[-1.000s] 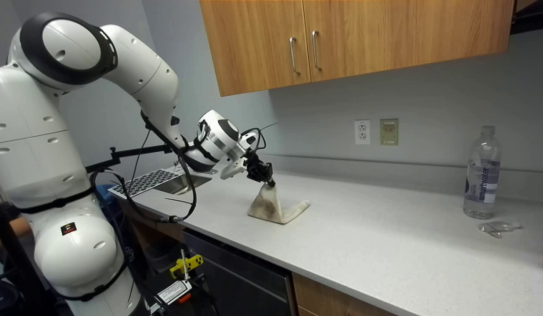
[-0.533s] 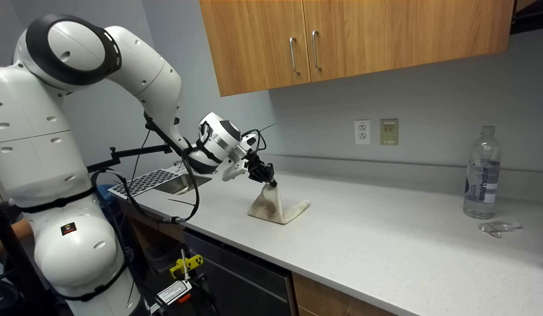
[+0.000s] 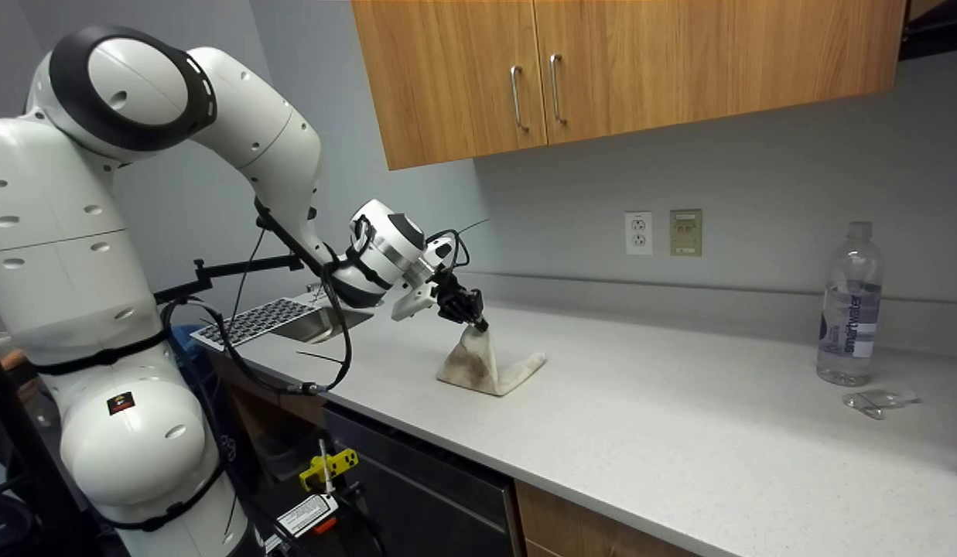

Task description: Fold the towel on the countertop

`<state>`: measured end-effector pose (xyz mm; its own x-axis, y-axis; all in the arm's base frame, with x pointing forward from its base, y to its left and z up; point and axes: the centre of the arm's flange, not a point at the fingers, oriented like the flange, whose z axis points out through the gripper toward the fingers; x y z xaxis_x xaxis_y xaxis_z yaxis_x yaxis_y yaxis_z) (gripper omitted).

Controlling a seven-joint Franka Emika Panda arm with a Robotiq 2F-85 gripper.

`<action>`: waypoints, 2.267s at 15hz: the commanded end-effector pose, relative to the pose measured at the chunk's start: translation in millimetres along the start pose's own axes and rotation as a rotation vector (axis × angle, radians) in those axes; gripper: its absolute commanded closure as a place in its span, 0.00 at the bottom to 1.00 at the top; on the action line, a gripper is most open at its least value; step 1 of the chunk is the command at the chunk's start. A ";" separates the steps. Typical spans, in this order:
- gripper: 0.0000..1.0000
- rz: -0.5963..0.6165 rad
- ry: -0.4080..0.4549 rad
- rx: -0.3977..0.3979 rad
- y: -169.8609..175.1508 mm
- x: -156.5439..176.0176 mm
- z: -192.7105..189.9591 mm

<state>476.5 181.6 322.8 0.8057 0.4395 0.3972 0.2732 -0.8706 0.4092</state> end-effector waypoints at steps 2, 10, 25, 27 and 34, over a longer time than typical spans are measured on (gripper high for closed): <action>0.98 0.000 0.000 0.000 0.0 0.0 0.0; 0.98 0.000 0.000 0.000 0.0 0.0 0.0; 0.99 0.001 -0.021 0.008 20.0 44.4 44.4; 0.99 0.001 -0.038 0.010 17.4 47.8 55.6; 0.99 0.001 -0.077 0.034 12.0 43.2 79.9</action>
<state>543.1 175.5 280.5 0.8423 0.4148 0.3441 0.2801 -0.8824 0.3781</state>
